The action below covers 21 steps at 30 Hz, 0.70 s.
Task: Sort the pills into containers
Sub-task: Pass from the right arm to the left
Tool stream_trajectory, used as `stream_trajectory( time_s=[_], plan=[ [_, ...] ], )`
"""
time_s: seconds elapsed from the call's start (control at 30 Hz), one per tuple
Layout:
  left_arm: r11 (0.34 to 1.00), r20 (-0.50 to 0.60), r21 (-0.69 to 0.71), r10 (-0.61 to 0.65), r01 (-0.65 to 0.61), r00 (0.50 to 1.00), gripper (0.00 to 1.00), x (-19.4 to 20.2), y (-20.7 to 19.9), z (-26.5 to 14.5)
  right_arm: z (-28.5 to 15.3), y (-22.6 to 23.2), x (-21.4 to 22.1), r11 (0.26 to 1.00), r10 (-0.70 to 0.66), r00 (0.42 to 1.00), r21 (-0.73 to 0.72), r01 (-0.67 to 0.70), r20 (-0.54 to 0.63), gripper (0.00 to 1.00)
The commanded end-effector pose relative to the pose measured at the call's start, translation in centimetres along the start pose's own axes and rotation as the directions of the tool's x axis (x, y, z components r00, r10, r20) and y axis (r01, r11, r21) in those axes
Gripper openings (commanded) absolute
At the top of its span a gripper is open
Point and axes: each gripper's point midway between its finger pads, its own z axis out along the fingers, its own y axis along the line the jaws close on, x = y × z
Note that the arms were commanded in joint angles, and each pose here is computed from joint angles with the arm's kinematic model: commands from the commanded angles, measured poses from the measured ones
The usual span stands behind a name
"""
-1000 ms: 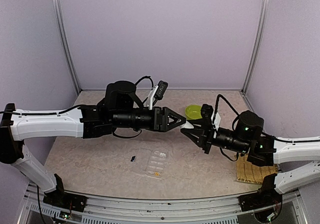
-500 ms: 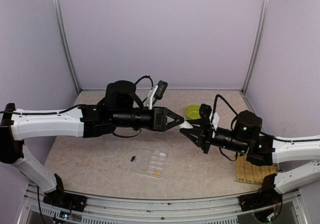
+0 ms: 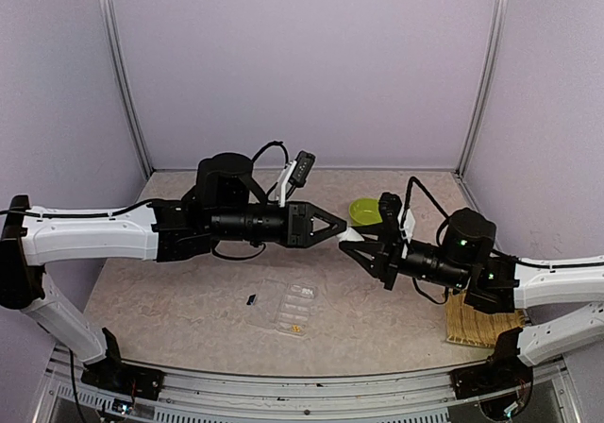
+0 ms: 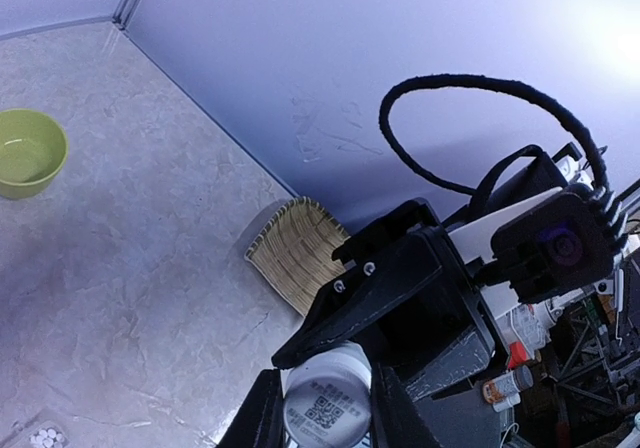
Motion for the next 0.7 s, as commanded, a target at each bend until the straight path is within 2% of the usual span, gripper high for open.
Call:
stream_trajectory(
  time_s=[0.0, 0.27, 0.43, 0.5, 0.67],
  plan=[
    [0.977, 0.030, 0.186, 0.101, -0.105, 0.994, 0.07, -0.2, -4.1, -1.0, -0.4, 0.7, -2.4, 0.992, 0.120, 0.990, -0.057, -0.115, 0.077, 0.15],
    [0.929, 0.026, 0.306, 0.211, -0.208, 0.977, 0.03, 1.1, -7.0, -1.8, -1.5, 1.2, -4.1, 0.953, 0.282, 0.954, -0.140, -0.267, 0.102, 0.15],
    [0.942, 0.021, 0.275, 0.193, -0.191, 0.981, 0.02, 1.1, -6.4, -1.5, -1.5, 1.0, -4.2, 0.953, 0.286, 0.953, -0.126, -0.274, 0.097, 0.19],
    [0.953, 0.026, 0.246, 0.176, -0.177, 0.984, 0.02, 0.8, -5.7, -1.4, -1.2, 0.7, -3.5, 0.958, 0.275, 0.958, -0.104, -0.266, 0.079, 0.27],
    [0.974, 0.049, 0.183, 0.127, -0.134, 0.991, 0.01, 0.0, -3.8, -1.8, -0.7, 0.1, -2.1, 0.964, 0.262, 0.964, -0.061, -0.259, 0.044, 0.56]
  ],
)
